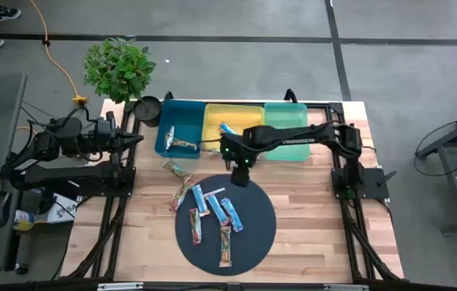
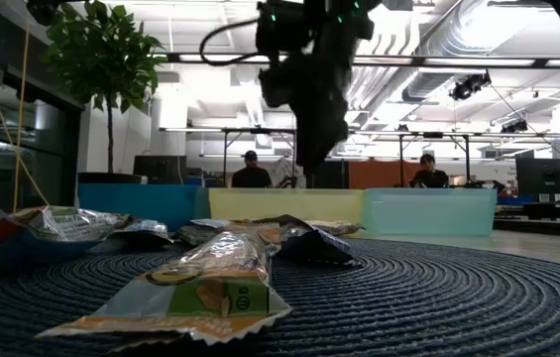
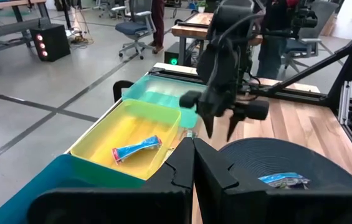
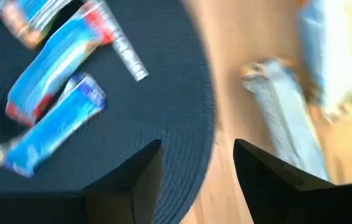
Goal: Pick and place Granola Bars by type
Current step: Put the yellow granola bar into the green bin
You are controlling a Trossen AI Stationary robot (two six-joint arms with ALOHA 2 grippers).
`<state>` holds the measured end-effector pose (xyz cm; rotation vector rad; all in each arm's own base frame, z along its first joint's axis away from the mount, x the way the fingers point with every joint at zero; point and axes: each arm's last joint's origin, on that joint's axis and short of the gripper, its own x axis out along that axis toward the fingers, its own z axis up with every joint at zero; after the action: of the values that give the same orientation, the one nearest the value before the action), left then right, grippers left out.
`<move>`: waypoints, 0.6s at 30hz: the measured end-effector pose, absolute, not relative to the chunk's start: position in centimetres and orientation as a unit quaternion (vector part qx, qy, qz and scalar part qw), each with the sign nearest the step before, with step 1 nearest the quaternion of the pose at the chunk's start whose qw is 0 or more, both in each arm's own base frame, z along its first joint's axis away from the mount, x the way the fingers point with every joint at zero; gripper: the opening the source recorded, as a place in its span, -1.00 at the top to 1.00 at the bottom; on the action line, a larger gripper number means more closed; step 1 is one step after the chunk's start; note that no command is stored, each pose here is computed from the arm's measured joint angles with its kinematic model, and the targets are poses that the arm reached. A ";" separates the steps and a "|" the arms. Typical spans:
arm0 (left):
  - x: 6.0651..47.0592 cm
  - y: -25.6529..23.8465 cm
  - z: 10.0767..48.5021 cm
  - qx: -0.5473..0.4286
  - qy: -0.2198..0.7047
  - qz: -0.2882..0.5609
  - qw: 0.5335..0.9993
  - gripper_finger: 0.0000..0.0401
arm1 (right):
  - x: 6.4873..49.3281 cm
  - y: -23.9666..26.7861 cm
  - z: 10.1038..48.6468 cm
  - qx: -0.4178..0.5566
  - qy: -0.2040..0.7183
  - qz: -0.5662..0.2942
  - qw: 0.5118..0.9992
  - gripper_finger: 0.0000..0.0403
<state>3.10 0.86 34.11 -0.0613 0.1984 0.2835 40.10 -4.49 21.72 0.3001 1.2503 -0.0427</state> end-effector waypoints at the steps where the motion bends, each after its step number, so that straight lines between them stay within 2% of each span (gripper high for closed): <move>1: 3.1 0.9 34.1 -0.030 0.099 0.141 0.985 1.00 | 39.9 -4.5 21.2 0.126 0.575 0.004 0.808 0.07; 4: 3.1 0.9 34.1 -0.030 0.098 0.141 0.985 1.00 | 39.1 -4.8 19.6 0.080 0.578 0.039 0.811 0.04; 9: 3.1 0.9 34.1 -0.032 0.098 0.141 0.985 1.00 | 37.9 -5.6 17.0 0.037 0.597 0.035 0.801 0.02; 18: 3.1 0.9 34.1 -0.032 0.098 0.143 0.984 1.00 | 37.9 -7.0 16.8 0.008 0.584 0.017 0.812 0.02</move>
<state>3.09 0.87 34.12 -0.0644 0.1972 0.2875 37.94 -6.99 16.80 0.0176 1.2468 0.0366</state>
